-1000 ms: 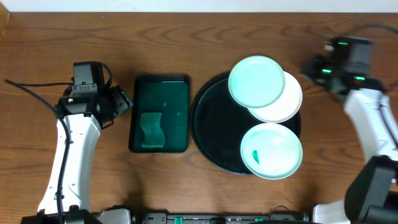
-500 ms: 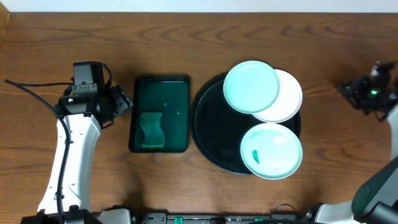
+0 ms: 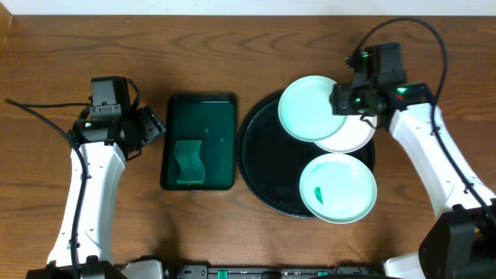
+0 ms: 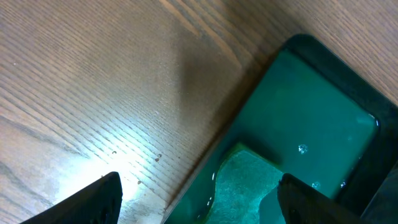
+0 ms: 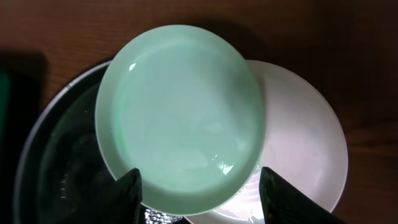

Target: Clean dirty plates on tray and stack at the side

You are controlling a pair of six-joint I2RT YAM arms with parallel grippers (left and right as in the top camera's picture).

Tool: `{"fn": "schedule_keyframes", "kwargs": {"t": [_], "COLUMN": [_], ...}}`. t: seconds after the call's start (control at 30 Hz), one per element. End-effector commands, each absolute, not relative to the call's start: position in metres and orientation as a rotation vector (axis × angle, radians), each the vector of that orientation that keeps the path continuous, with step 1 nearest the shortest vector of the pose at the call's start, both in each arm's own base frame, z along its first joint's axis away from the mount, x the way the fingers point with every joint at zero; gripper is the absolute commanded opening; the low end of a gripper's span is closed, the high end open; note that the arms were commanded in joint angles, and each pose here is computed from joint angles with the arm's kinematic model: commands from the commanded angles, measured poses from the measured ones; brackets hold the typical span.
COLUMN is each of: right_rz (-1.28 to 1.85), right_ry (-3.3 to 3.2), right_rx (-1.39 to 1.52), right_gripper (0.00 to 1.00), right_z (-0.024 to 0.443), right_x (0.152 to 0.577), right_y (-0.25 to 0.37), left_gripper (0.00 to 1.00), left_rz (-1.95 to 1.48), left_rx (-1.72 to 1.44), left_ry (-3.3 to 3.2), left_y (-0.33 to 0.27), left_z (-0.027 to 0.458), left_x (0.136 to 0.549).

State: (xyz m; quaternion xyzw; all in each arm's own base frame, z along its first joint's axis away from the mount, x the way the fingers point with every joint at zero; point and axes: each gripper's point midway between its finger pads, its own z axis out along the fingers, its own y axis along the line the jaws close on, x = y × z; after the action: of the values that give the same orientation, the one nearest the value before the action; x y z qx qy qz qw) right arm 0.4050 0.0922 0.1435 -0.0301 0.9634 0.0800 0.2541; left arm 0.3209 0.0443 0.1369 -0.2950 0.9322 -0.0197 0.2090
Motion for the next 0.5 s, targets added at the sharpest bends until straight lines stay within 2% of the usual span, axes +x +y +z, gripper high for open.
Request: {"fn": "schedule_keyframes", "kwargs": {"t": [0.0,0.13,0.27,0.3,0.47], "right_rz": [-0.007,-0.044,-0.052,-0.054,-0.073], "right_ry": [2.588,2.586,2.576,2.579,2.626], "right_rx": [-0.074,-0.058,-0.068,-0.063,-0.035], "right_gripper": [0.58,0.55,0.47,0.42,0.37], "right_z": [0.142,0.128,0.115,0.110,0.087], "right_x": [0.417,0.429,0.442,0.445,0.447], "right_y": [0.074,0.069,0.069,0.067,0.056], "left_gripper": [0.80,0.80,0.80,0.80,0.80], "left_rz": [-0.033,-0.033,-0.033,-0.033,-0.033], "left_rx": [-0.823,-0.823,-0.823,-0.823,-0.823], "left_ry": [2.577,2.577,2.577,2.577,2.577], "left_y": [0.049,0.049,0.049,0.049,0.049], "left_z": [0.141,0.141,0.141,0.141,0.141], "left_x": [0.323,0.323,0.323,0.323,0.323]}}
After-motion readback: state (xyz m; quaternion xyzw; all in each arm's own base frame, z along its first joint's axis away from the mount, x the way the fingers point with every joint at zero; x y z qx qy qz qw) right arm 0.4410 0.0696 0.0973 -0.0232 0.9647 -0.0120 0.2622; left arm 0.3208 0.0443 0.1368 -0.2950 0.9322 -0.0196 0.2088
